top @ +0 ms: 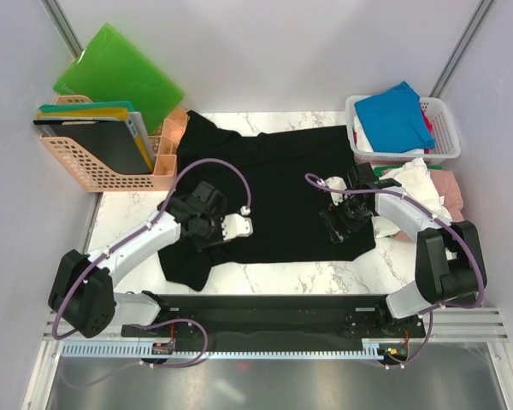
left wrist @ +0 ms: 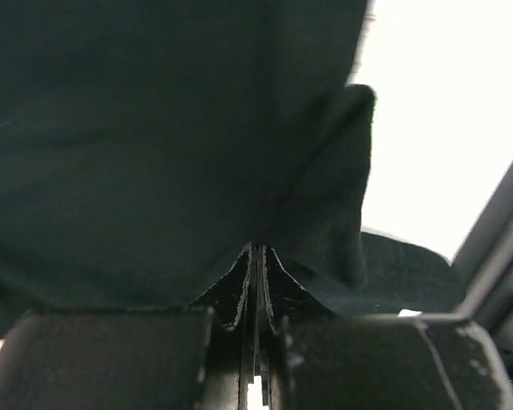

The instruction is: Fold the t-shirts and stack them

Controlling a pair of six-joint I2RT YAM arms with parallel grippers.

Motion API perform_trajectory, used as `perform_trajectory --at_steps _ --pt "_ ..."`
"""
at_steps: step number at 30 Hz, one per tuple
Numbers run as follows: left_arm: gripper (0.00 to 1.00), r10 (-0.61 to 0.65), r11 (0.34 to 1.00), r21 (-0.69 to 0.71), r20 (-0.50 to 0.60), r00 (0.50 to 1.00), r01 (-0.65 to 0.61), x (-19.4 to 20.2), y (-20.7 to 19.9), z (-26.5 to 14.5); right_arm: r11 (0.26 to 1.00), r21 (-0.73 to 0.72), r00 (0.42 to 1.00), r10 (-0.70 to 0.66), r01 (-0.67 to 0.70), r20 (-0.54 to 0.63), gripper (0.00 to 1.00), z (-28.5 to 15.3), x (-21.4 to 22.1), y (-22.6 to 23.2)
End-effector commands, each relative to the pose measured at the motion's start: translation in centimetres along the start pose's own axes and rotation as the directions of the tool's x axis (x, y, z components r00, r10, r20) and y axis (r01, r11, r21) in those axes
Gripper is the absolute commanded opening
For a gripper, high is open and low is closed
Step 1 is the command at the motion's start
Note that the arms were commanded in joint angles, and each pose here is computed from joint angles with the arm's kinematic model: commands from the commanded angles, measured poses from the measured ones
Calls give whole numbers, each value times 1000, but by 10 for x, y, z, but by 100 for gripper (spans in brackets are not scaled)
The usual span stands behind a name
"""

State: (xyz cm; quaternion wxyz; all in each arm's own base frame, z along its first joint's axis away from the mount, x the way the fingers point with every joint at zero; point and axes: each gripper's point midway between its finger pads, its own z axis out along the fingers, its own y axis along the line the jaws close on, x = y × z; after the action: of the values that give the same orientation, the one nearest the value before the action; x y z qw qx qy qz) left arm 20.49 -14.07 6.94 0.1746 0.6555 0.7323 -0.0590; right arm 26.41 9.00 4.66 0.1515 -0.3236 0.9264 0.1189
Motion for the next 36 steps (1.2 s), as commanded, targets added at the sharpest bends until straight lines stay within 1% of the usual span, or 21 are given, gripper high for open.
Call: perform_trajectory --at_steps 1,4,5,7,8,9,10,12,18,21,22,24,25,26,30,32,33,36 --pt "2 14 996 -89 67 998 -8 -18 50 -17 1000 -22 999 -6 7 34 87 -3 -6 5" --pt "2 -15 995 -102 65 998 21 -19 72 -16 1000 -29 999 -8 9 33 87 -3 -5 7" --pt "2 -24 995 -91 50 998 28 -17 76 -8 999 -32 999 -8 9 35 87 -4 -6 7" --pt "19 -31 995 -96 23 999 33 -12 86 -3 999 -30 999 -12 13 38 87 -6 -6 8" --pt "30 -31 995 -93 8 999 31 -8 88 1 999 -31 999 -13 14 37 87 -6 -5 8" --pt "53 -31 994 -103 -3 1000 31 -5 95 9 999 -32 999 -15 16 38 87 -6 -4 9" --pt "59 -44 992 -116 -15 999 42 3 101 11 999 -34 999 -16 17 37 87 -6 -3 9" --pt "67 -60 987 -151 -8 998 58 10 115 11 999 -32 999 -19 20 31 87 -6 -1 9" --pt "70 -77 972 -223 12 997 78 17 133 -10 999 -32 999 -32 33 24 87 -6 2 9" --pt "70 -92 959 -266 51 994 102 12 135 -33 999 -35 999 -31 32 27 86 -5 0 9" --pt "71 -92 963 -245 85 992 110 6 125 -42 999 -34 999 -32 33 28 86 -5 0 9" --pt "72 -105 976 -178 125 987 127 0 104 -47 999 -39 999 -30 31 30 86 -4 -1 9" --pt "72 -119 984 -114 141 983 135 -2 85 -50 999 -39 999 -30 31 29 86 -3 -1 9" --pt "72 -126 988 -74 136 983 137 1 72 -46 999 -41 999 -29 30 31 86 -3 -2 9" --pt "73 -140 990 -17 86 986 142 21 36 -42 998 -50 999 -24 25 24 86 0 -2 9" --pt "74 -138 990 -3 77 987 139 28 23 -43 998 -50 999 -23 24 25 86 1 -3 9" --pt "74 -129 992 11 68 989 128 34 10 -45 998 -53 999 -23 25 28 86 1 -4 9" --pt "75 -105 994 11 37 994 105 49 -7 -48 998 -55 999 -19 21 27 86 2 -4 8"
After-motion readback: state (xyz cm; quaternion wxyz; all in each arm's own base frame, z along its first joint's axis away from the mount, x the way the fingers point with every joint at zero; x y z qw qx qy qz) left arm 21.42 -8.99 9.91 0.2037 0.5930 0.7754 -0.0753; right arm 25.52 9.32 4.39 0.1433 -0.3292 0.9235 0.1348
